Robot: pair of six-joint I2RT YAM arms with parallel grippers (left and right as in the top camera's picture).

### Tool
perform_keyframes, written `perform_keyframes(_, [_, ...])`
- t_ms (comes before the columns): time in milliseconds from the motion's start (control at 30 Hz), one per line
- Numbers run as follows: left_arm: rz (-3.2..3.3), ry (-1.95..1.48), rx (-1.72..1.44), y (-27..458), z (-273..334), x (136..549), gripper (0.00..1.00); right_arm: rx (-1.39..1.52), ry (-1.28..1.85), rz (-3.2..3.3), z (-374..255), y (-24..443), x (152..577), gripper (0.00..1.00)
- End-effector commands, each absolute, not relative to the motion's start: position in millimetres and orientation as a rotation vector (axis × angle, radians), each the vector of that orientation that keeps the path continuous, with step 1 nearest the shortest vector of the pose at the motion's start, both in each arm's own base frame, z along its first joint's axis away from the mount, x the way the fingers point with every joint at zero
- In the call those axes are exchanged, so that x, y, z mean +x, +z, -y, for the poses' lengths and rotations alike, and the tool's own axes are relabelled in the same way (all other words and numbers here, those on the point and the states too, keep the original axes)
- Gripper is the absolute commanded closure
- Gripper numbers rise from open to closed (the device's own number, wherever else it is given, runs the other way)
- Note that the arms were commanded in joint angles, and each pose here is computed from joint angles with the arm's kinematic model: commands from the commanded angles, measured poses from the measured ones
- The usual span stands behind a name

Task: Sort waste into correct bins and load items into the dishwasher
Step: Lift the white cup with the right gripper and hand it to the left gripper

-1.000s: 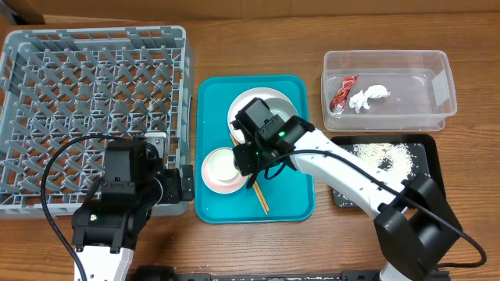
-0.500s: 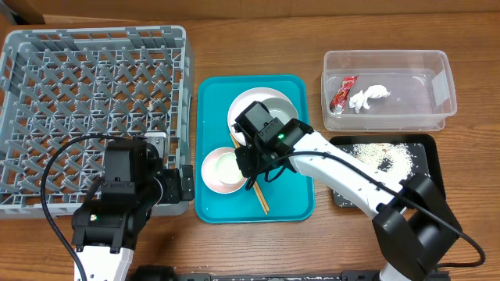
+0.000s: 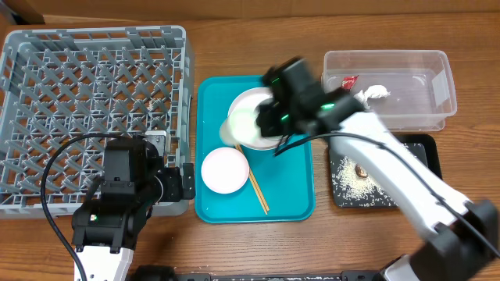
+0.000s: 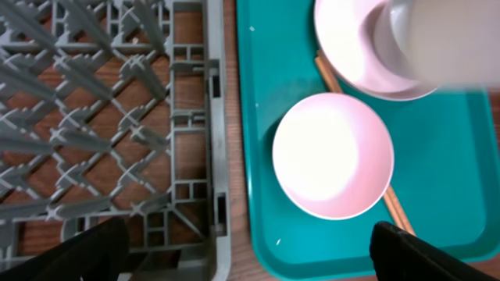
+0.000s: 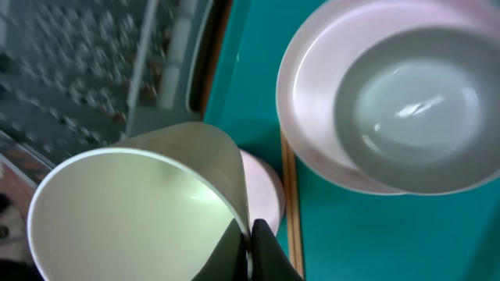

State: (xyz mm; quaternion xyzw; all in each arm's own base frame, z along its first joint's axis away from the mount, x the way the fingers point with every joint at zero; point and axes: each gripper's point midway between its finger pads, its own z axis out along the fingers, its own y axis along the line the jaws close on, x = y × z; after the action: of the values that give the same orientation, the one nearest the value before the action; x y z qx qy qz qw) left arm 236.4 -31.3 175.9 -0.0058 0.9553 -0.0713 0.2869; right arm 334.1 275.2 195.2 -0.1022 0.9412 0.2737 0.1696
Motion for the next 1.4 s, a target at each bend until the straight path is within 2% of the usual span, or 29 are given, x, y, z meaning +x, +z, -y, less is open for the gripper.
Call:
perform_keyframes(0, [-2.458, -0.43, 0.069, 199, 65, 247, 0.0, -0.183, 1.079, -2.618, -251, 237, 342, 0.96])
perform_keyframes(67, [-2.4, -0.55, 0.125, 209, 82, 254, 0.0, -0.169, 1.286, -2.588, -242, 249, 341, 0.96])
perform_keyframes(200, [-2.201, -0.869, 0.36, 241, 129, 269, 0.0, -0.32, 1.697, -2.404, -233, 287, 326, 0.96])
perform_keyframes(267, [-2.012, -1.107, 0.549, 269, 159, 270, 0.0, -0.346, 1.85, -2.33, -229, 302, 318, 0.96])
perform_keyframes(367, [-1.841, -1.256, 0.701, 291, 175, 268, 0.0, -0.402, 1.941, -2.269, -231, 313, 310, 0.96])
perform_keyframes(567, [-1.571, -1.316, 0.922, 319, 185, 267, 0.0, -0.414, 1.985, -2.252, -232, 318, 306, 0.96])
perform_keyframes(800, [-1.481, -1.286, 0.949, 341, 194, 270, 0.0, -0.443, 2.002, -2.252, -238, 319, 301, 0.96])
perform_keyframes(1267, [-1.476, -1.256, 0.936, 343, 210, 274, 0.0, -0.53, 2.038, -2.27, -259, 319, 282, 0.96])
perform_keyframes(1367, [-1.476, -1.255, 0.936, 343, 210, 274, 0.16, -0.546, 2.044, -2.273, -263, 319, 279, 0.96])
